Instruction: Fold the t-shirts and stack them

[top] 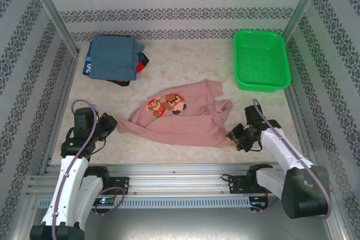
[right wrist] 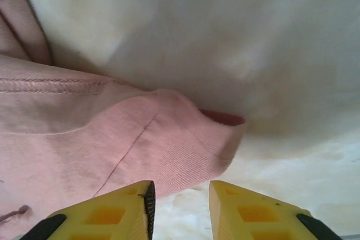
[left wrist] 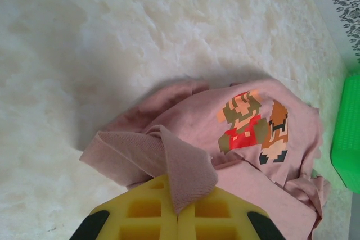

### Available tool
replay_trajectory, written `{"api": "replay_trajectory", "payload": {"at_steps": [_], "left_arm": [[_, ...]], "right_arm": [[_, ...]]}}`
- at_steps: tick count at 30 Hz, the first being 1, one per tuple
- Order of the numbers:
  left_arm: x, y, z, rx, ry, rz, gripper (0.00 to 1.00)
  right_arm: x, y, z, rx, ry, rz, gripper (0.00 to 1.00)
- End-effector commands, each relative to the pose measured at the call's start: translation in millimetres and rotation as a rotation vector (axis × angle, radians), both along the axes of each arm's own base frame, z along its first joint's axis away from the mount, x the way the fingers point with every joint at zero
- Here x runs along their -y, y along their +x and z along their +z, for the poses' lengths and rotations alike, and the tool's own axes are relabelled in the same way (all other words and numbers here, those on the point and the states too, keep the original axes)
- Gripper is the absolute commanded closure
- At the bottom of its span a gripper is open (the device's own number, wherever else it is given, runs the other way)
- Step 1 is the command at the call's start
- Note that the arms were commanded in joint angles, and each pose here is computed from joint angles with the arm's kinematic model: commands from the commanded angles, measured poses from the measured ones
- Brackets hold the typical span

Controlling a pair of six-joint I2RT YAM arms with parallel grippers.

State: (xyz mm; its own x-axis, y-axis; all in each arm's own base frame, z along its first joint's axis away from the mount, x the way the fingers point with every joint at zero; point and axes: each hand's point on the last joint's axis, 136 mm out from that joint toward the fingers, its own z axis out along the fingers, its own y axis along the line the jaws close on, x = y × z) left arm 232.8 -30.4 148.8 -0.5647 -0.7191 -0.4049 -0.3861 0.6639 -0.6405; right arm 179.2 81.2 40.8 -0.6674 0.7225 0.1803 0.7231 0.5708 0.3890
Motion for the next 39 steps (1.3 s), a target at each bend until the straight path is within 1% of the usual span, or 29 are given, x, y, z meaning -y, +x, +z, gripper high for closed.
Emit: {"api": "replay_trajectory", "payload": {"at_steps": [1,3,10,16,22,28,34,39], "left_arm": [[4.7,0.5,5.3,0.039,-0.003,-0.025,1.00],[4.6,-0.3,3.8,0.039,-0.003,-0.024,1.00],[6.0,-2.3,1.6,0.036,-0.004,-0.034,1.00],[2.9,-9.2,-0.2,0.030,0.008,-0.017,1.00],[0.7,-15.0,-0.5,0.027,0.016,-0.006,1.00],[-0.1,-17.3,-3.7,0.019,0.016,0.001,1.00],[-0.3,-15.5,-3.6,0.024,0.016,0.002,1.00],[-0.5,-15.9,-2.8,0.024,0.018,0.002,1.00]], "right_arm": [[-8.9,11.2,12.5,0.024,0.033,-0.020,0.68],[-10.5,13.0,9.4,0.012,0.033,-0.016,0.69],[-18.6,37.9,1.1,0.012,0.023,-0.002,0.72],[-17.0,49.2,-8.3,-0.008,-0.020,0.017,0.74],[-9.0,39.0,-20.8,-0.060,-0.067,0.033,0.75],[-1.4,31.1,-28.0,-0.081,-0.097,0.027,0.76],[6.4,32.3,-35.4,-0.093,-0.133,0.016,0.75],[13.9,32.7,-31.1,-0.088,-0.165,0.012,0.74]]}}
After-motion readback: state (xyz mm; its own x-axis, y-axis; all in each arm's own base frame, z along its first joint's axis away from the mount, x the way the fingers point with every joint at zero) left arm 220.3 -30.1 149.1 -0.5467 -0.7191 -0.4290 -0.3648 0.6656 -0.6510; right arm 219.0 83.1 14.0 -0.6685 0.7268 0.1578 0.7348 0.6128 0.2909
